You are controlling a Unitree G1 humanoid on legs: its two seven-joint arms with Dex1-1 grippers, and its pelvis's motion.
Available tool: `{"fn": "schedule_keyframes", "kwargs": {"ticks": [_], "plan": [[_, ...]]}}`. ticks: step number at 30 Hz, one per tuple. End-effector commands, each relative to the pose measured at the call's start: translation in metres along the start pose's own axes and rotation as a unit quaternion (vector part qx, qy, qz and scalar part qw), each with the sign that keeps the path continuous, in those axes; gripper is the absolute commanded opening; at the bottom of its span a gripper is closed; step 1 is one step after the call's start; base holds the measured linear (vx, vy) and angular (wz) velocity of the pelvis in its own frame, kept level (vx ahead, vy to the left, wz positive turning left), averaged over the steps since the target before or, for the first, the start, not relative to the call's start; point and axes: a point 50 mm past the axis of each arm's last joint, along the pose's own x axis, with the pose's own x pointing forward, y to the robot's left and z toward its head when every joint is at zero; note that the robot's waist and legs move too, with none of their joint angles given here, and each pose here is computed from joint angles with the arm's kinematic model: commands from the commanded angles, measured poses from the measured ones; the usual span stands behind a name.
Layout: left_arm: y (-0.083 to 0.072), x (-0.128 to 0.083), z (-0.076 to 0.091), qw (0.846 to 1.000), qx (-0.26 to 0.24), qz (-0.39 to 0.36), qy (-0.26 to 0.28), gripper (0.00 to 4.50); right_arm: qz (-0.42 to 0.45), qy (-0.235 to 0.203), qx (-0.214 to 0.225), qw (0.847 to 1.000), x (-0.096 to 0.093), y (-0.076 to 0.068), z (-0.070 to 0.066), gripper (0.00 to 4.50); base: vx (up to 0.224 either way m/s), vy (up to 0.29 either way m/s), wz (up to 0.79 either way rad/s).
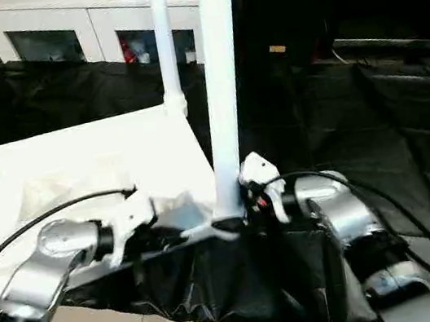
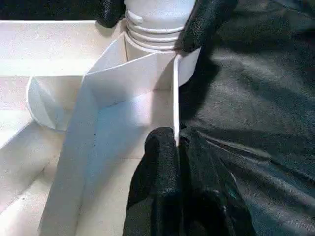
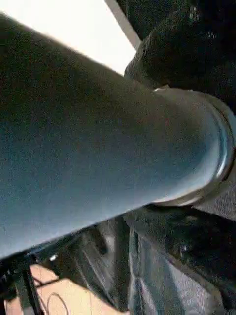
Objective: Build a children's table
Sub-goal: Rotate leg to tighten
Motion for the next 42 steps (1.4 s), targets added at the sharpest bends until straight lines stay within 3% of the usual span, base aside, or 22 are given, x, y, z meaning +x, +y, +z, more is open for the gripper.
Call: {"fn": "schedule_keyframes", "kwargs": {"ticks": [1, 10, 16, 17, 18, 20, 23, 28, 31, 34, 35, 38, 40, 42], "plan": [[-0.004, 0.001, 0.021, 0.998, 0.034, -0.020, -0.047, 0.00, 0.019, 0.010, -0.004, 1.000, -0.001, 0.005, -0.002, 3.24, 0.000, 0.000, 0.00], [0.000, 0.004, 0.023, 0.998, 0.029, 0.002, -0.053, 0.00, 0.038, -0.006, 0.018, 0.999, 0.012, 0.018, -0.004, 2.73, 0.000, 0.000, 0.00], [0.013, 0.013, 0.027, 0.996, 0.017, 0.064, -0.051, 0.00, -0.053, -0.022, 0.051, 0.997, 0.031, 0.015, -0.009, 2.72, 0.000, 0.000, 0.00], [0.018, 0.018, 0.031, 0.995, 0.011, 0.084, -0.050, 0.00, -0.127, -0.023, 0.069, 0.989, 0.041, 0.008, -0.011, 2.72, 0.000, 0.000, 0.00], [0.019, 0.020, 0.032, 0.995, 0.009, 0.090, -0.050, 0.00, -0.141, -0.026, 0.076, 0.987, 0.044, 0.007, -0.011, 2.72, 0.000, 0.000, 0.00], [0.028, 0.028, 0.039, 0.990, -0.002, 0.129, -0.050, 0.00, -0.220, -0.039, 0.116, 0.968, 0.056, 0.001, -0.011, 2.71, 0.000, 0.000, 0.00], [0.033, 0.034, 0.045, 0.986, -0.010, 0.157, -0.051, 0.00, -0.262, -0.049, 0.148, 0.952, 0.065, -0.001, -0.009, 2.70, 0.000, 0.000, 0.00], [0.037, 0.043, 0.058, 0.979, -0.018, 0.191, -0.068, 0.00, -0.244, -0.087, 0.140, 0.956, 0.081, 0.006, 0.006, 2.70, 0.000, 0.000, 0.00], [0.034, 0.045, 0.059, 0.980, -0.016, 0.186, -0.070, 0.00, -0.248, -0.092, 0.143, 0.954, 0.080, 0.004, 0.006, 3.40, 0.000, 0.000, 0.00], [0.032, 0.044, 0.058, 0.981, -0.010, 0.177, -0.073, 0.00, -0.253, -0.097, 0.145, 0.952, 0.075, 0.001, 0.007, 3.45, 0.000, 0.000, 0.00], [0.031, 0.043, 0.058, 0.982, -0.010, 0.175, -0.073, 0.00, -0.253, -0.097, 0.144, 0.952, 0.074, 0.000, 0.007, 3.77, 0.000, 0.000, 0.00], [0.030, 0.038, 0.054, 0.983, -0.006, 0.169, -0.070, 0.00, -0.259, -0.094, 0.127, 0.953, 0.062, -0.007, 0.008, 3.90, 0.000, 0.000, 0.00], [0.028, 0.035, 0.051, 0.984, -0.003, 0.161, -0.071, 0.00, -0.259, -0.094, 0.112, 0.955, 0.052, -0.012, 0.009, 4.23, 0.000, 0.000, 0.00], [0.024, 0.030, 0.049, 0.988, 0.005, 0.139, -0.073, 0.00, -0.236, -0.096, 0.091, 0.963, 0.038, -0.017, 0.013, 4.30, 0.000, 0.000, 0.00]]}}
